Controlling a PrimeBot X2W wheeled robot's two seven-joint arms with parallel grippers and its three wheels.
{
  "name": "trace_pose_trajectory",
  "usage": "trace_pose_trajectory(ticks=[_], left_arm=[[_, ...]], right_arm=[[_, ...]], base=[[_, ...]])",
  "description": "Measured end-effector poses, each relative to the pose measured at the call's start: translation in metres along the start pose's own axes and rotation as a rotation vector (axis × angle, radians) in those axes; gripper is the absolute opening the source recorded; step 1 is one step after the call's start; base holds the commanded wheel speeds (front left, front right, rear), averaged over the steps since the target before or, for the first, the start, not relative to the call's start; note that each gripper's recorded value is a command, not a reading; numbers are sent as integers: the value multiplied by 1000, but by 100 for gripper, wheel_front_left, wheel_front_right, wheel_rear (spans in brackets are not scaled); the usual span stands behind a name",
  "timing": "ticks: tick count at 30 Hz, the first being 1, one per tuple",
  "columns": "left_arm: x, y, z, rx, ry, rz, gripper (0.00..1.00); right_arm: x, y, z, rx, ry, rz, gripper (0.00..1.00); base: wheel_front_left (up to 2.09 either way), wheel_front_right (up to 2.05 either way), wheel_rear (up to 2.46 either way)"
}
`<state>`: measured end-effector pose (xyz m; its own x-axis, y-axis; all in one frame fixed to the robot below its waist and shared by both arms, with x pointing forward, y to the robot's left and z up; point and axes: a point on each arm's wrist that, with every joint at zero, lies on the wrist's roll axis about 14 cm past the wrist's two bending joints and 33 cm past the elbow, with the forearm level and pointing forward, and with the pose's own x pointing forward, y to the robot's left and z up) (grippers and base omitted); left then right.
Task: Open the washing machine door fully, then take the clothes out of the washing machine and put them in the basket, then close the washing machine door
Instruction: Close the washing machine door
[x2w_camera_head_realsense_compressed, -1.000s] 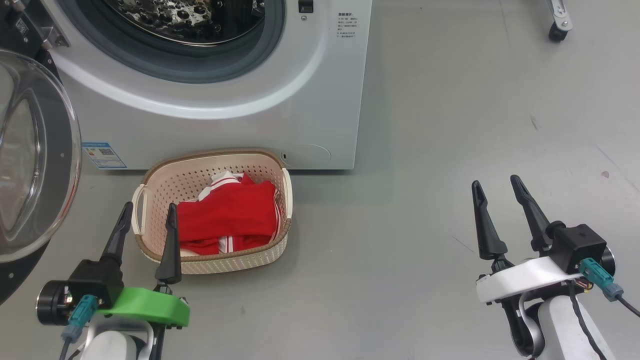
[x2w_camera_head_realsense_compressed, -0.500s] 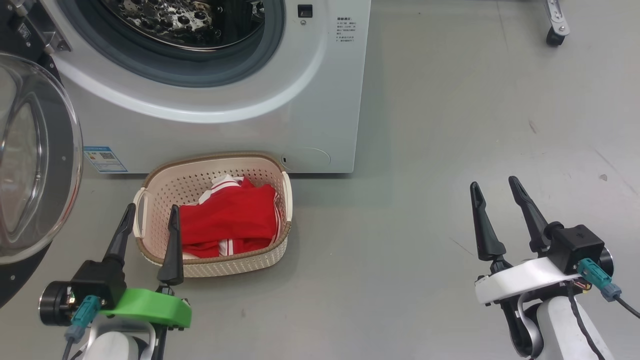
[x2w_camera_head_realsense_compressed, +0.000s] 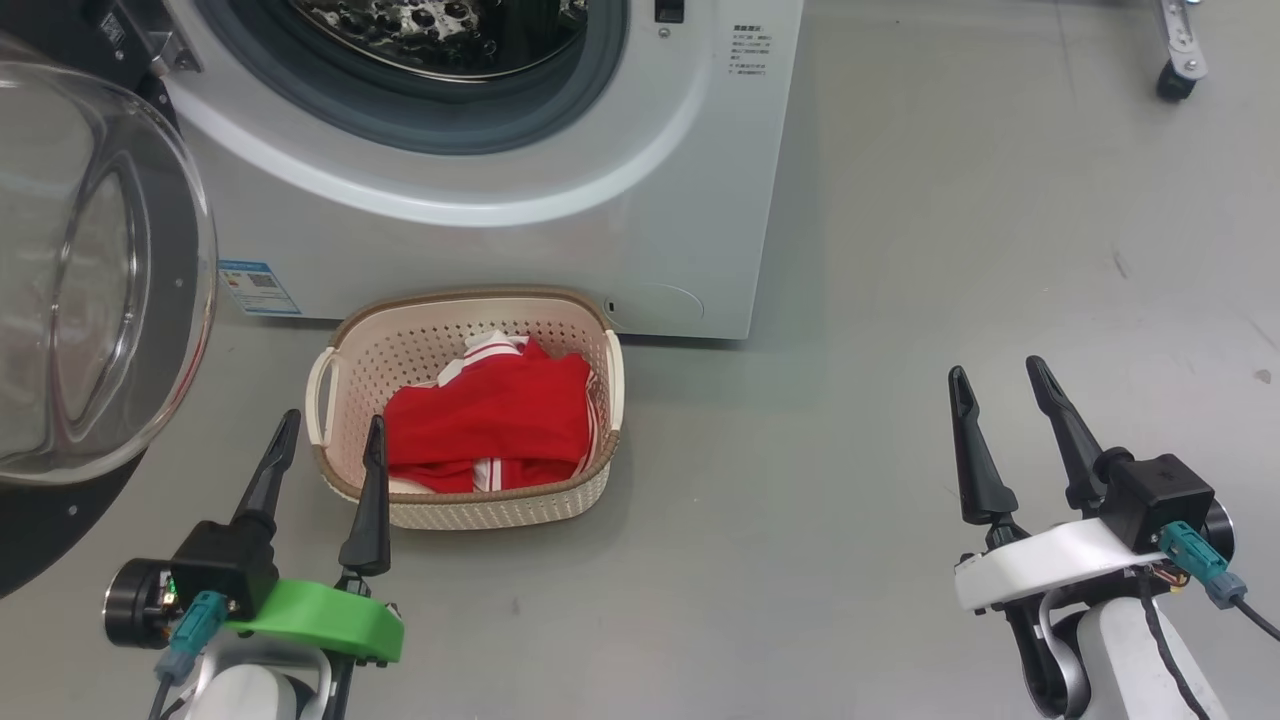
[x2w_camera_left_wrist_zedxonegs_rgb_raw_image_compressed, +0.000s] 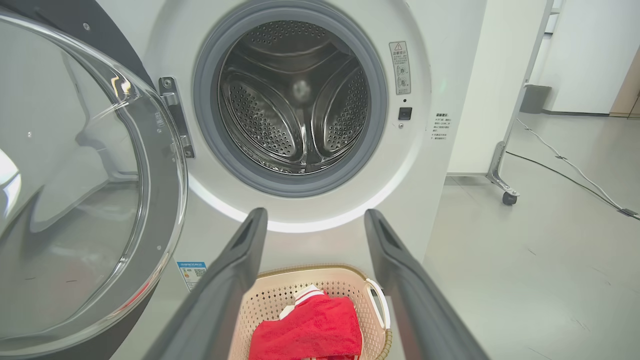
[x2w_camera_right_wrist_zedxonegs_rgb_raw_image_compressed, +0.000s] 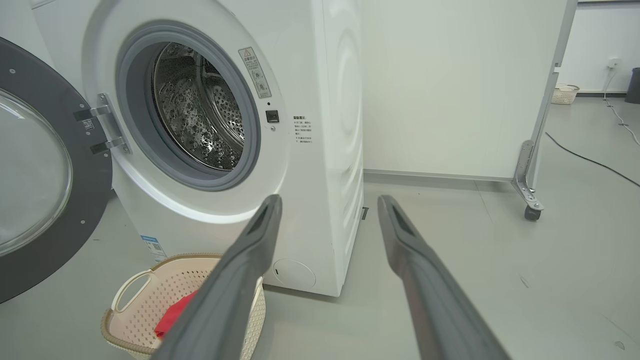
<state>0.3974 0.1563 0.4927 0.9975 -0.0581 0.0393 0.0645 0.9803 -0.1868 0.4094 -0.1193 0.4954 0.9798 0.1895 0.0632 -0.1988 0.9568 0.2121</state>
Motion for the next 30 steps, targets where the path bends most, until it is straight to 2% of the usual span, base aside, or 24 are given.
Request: trace_pose_trajectory(ticks=[14,30], left_arm=[[-26,43,7,28,-6,144,100],[-78,99,28,59,-47,357,100]], right_arm=[[21,47,-21,26,46,141,100],[36,131,-41,64,91,389,100]], base=[[0,0,0],[0,0,0]])
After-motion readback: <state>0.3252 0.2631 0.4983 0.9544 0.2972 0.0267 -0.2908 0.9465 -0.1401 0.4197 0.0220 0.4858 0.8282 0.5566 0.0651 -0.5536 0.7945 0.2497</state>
